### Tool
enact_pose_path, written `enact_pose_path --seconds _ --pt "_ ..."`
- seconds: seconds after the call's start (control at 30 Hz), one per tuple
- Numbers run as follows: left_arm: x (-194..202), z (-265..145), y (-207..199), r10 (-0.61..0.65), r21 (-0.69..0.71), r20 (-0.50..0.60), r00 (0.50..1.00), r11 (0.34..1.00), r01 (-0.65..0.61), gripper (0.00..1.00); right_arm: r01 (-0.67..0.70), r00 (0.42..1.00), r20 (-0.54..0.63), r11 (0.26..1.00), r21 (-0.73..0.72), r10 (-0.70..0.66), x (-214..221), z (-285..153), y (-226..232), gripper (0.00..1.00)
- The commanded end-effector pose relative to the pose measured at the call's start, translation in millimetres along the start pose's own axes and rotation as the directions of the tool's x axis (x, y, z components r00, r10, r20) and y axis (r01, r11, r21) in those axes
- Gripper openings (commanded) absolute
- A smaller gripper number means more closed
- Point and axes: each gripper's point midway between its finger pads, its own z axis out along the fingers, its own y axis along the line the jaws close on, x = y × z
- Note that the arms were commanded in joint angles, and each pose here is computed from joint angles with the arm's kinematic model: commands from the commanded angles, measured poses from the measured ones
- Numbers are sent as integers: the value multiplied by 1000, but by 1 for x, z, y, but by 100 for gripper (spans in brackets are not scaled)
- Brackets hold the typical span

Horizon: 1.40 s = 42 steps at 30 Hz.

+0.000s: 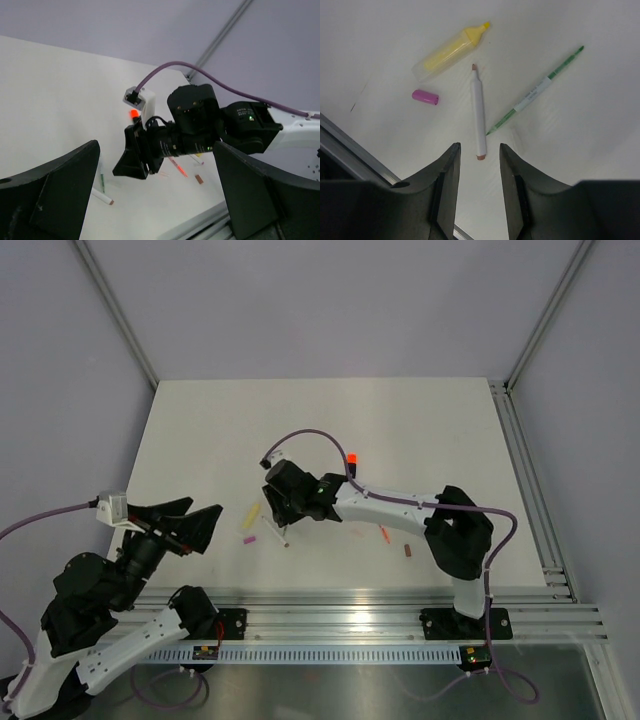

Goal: Insert the pens into the pen caps
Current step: Place the pen at the center of the board, then pick up the pen from the center of the board.

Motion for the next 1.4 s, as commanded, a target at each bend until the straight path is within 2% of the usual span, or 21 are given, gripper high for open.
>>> enact_pose_path --seconds 0.0,0.23,0.73,0.9,1.17,1.37 --pt "-14 -10 24 49 -98 60 997 994 -43 99 59 998 3 998 1 -59 -6 19 20 43" --pt "0 -8 36 61 -135 53 997 989 -53 99 115 990 -90 993 40 -111 10 41 24 44" --pt "-9 -17 42 49 -139 112 992 990 -33 99 131 981 -157 986 102 -114 31 72 20 43" --pt "-4 -14 41 60 -143 86 994 989 -47 99 128 976 -191 986 105 -107 44 85 19 40" --pt "-4 -10 38 74 -141 91 993 988 -61 99 115 973 -213 984 133 -85 59 90 15 32" --pt "-1 -4 33 92 -131 85 992 988 -80 99 75 979 -200 987 141 -46 62 86 16 16"
